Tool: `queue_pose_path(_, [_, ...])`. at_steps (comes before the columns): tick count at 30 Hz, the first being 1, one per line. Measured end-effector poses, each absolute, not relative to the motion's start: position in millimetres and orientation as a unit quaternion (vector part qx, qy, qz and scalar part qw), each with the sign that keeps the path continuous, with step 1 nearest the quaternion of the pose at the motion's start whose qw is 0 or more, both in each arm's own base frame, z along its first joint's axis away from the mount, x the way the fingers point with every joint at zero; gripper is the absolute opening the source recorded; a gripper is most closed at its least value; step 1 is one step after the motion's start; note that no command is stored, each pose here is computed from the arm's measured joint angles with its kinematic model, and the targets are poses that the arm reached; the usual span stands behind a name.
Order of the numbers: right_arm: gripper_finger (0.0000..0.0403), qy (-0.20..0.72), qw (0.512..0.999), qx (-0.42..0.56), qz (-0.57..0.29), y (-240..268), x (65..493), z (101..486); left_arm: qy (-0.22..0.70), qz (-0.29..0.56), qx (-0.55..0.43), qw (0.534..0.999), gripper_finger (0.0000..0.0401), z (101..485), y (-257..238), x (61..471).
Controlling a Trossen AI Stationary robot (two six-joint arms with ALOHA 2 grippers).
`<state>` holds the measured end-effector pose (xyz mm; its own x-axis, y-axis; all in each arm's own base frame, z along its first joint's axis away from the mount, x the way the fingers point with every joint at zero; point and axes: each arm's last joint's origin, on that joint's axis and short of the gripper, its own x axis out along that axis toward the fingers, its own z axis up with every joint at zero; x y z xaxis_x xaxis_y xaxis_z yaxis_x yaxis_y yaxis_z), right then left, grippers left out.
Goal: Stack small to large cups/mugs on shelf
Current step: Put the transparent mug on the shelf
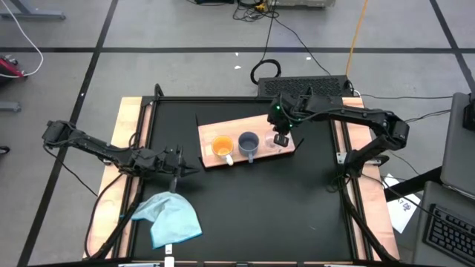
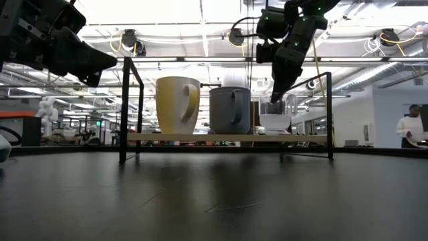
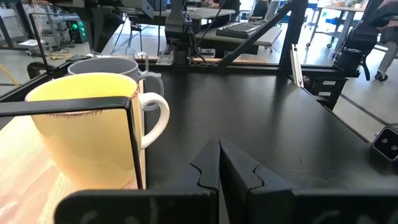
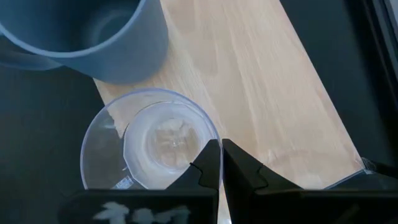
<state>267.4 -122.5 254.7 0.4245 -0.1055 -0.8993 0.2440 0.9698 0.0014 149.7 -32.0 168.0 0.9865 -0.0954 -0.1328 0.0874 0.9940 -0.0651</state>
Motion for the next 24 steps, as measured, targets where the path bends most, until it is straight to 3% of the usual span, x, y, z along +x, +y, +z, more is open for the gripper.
queue_pose_path(24, [0.0000, 0.524, 0.844, 0.054, -0.105, -130.5, 269.9, 250.2, 0.072, -0.050, -0.028, 0.996, 0.0008, 167.4, -32.3, 149.6])
